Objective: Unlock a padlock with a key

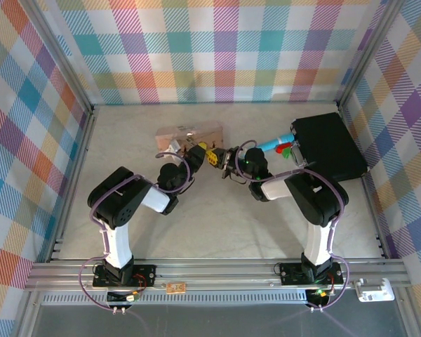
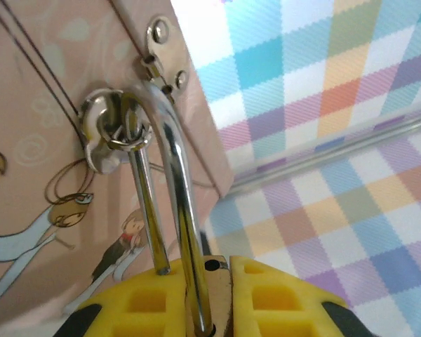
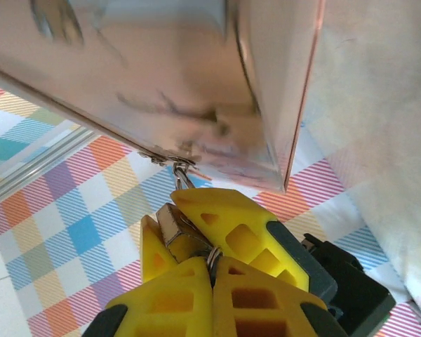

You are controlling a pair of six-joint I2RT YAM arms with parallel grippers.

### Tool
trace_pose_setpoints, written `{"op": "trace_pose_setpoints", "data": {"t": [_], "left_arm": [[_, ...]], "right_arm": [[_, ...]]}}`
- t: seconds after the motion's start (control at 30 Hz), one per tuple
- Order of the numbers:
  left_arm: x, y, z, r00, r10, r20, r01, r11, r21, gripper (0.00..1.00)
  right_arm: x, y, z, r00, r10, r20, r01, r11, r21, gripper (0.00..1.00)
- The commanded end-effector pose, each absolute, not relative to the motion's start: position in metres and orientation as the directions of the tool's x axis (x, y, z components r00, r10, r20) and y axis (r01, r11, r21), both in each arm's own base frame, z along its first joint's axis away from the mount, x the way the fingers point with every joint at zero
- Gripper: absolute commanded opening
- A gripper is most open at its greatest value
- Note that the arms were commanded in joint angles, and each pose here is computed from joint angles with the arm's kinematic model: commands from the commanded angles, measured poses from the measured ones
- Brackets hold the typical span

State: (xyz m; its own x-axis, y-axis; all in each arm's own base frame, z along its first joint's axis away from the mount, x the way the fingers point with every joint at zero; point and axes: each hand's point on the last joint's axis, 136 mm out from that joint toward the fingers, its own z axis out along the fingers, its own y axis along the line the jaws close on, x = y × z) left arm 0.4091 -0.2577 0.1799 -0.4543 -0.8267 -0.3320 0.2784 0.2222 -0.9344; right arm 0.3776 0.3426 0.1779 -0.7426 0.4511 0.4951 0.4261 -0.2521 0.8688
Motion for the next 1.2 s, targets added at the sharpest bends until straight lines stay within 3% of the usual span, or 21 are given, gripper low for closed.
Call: {"op": "trace_pose_setpoints", "data": {"t": [0.0, 0.23, 0.5, 0.87, 1.17], "left_arm": [[0.378, -0.295, 0.117, -0.643, -0.668, -0.375, 0.215, 0.312, -0.925, 0.0], [0.381, -0.292, 0.114, -0.638, -0.683, -0.354, 0.19, 0.306, -0.933, 0.0], [0.385, -0.275, 0.113, -0.613, -0.719, -0.328, 0.145, 0.305, -0.941, 0.0], [0.379, -0.247, 0.092, -0.591, -0.728, -0.348, 0.003, 0.43, -0.903, 0.0], [0.366, -0.236, 0.08, -0.653, -0.633, -0.416, -0.087, 0.608, -0.789, 0.0]], "right_arm": [[0.379, 0.343, 0.284, -0.734, 0.171, 0.658, 0.474, -0.565, 0.675, 0.0], [0.378, 0.336, 0.228, -0.69, 0.27, 0.671, 0.492, -0.505, 0.709, 0.0], [0.374, 0.331, 0.159, -0.795, 0.435, 0.423, 0.352, -0.236, 0.906, 0.01], [0.349, 0.318, 0.107, -0.867, 0.47, 0.164, 0.246, 0.119, 0.962, 0.41], [0.313, 0.273, 0.08, -0.901, 0.424, -0.094, 0.165, 0.534, 0.829, 0.53]]}}
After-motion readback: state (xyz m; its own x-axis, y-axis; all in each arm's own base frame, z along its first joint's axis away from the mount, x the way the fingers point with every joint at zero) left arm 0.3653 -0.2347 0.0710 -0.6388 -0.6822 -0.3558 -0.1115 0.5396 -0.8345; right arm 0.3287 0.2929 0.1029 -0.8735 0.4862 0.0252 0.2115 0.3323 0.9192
